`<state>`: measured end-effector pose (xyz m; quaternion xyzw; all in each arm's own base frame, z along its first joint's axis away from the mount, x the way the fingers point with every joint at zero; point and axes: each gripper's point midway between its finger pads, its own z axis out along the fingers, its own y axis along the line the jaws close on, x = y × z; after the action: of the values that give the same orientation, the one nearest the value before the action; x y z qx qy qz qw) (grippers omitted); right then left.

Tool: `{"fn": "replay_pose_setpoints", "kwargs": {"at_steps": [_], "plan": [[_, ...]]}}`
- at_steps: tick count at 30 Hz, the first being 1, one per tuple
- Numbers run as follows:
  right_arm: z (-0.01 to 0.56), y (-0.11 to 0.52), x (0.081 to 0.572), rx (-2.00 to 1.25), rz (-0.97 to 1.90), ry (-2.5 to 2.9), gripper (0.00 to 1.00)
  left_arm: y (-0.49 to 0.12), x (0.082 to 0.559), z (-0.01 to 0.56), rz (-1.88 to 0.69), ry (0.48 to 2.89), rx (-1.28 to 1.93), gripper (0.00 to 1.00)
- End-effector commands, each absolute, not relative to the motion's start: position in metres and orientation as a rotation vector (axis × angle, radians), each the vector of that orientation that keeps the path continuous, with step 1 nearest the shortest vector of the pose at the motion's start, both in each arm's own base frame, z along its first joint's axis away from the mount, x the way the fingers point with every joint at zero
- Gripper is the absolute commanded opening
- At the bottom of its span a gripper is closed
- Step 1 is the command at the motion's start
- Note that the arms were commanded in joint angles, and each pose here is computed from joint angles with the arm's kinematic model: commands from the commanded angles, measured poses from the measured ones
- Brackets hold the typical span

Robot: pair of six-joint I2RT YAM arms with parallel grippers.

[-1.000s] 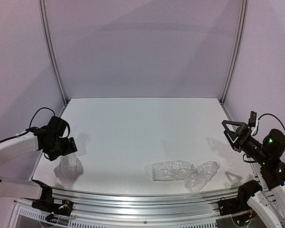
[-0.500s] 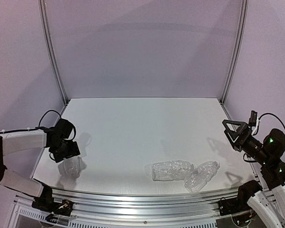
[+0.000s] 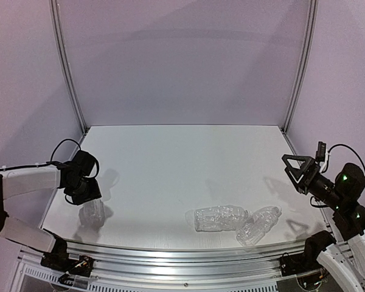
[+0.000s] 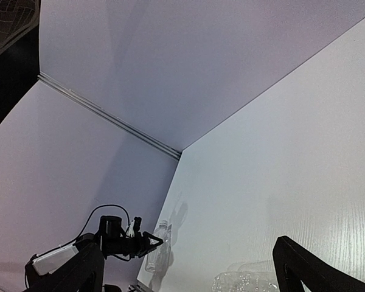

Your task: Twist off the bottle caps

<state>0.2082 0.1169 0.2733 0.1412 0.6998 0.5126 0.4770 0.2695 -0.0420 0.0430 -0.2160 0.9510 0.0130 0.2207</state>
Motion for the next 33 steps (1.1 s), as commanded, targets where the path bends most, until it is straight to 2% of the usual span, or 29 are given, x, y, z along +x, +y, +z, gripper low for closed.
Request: {"fn": "replay_pose_setpoints", "kwargs": {"at_steps": [1, 12, 20, 26, 33], "plan": [[0.287, 0.12, 0.208, 0.284, 1.251, 1.706, 0.97, -0.05, 0.275, 0.061, 0.042, 2.585, -0.555, 0.53], [0.289, 0.147, 0.209, 0.153, 1.323, 1.754, 0.96, -0.094, 0.278, 0.131, -0.183, 2.37, -0.358, 0.53], [0.267, 0.246, 0.201, -0.175, 1.264, 1.939, 0.94, -0.142, 0.271, 0.185, -0.448, 2.195, -0.141, 0.5], [0.268, 0.316, 0.166, -0.525, 1.291, 1.839, 0.94, -0.187, 0.254, 0.219, -0.743, 2.045, 0.055, 0.46], [0.274, 0.345, 0.139, -0.725, 1.395, 1.643, 0.92, -0.217, 0.238, 0.254, -1.008, 1.862, 0.143, 0.45]]}}
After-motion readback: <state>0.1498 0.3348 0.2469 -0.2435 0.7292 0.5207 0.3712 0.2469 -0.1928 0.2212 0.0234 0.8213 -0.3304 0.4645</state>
